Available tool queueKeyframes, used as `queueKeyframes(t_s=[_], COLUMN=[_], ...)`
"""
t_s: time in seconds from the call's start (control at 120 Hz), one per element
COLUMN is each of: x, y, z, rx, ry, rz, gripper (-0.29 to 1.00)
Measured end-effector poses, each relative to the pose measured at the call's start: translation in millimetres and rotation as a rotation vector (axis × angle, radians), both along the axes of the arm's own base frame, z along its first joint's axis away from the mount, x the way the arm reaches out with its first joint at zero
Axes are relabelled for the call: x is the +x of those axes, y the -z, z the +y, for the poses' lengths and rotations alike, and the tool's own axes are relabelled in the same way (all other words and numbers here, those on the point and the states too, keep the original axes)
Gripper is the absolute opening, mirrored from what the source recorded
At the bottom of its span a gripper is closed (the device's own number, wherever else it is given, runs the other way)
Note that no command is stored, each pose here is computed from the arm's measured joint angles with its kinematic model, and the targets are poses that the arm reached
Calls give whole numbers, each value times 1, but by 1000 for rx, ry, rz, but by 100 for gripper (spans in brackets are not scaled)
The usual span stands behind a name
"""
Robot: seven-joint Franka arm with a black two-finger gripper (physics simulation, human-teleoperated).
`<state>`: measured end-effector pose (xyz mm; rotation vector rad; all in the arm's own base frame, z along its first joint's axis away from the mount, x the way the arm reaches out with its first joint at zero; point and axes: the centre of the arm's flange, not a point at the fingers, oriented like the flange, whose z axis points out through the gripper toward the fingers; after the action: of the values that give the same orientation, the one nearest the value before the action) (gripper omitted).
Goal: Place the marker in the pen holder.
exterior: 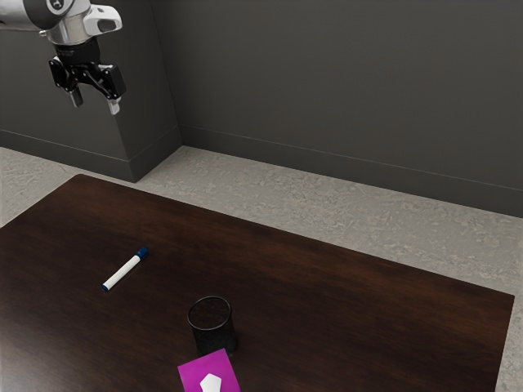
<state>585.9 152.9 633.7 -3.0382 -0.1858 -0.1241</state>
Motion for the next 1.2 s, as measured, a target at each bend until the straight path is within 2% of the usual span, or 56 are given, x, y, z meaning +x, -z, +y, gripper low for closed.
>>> queueKeyframes(t_s=[0.242, 0.292, 0.383, 0.442, 0.517, 0.625, 0.767, 0.842, 0.992, 1.2], x=[10, 15, -9, -16, -15, -38, -45, -32, -12, -3], y=[6, 28, 52, 88, 155, 254, 312, 323, 344, 367], z=[-7, -13, -42, -37, -1, 31, 40, 35, 24, 18], rx=[16, 23, 57, 23, 4, -38, -42, -30, -48, -54], ry=[22, 35, 102, 86, 32, 1, 23, 52, 80, 136], rz=[2, 37, 82, 134, 208, 277, 235, 186, 120, 104], gripper=[68, 68, 68, 68, 67, 57, 49, 46, 44, 42])
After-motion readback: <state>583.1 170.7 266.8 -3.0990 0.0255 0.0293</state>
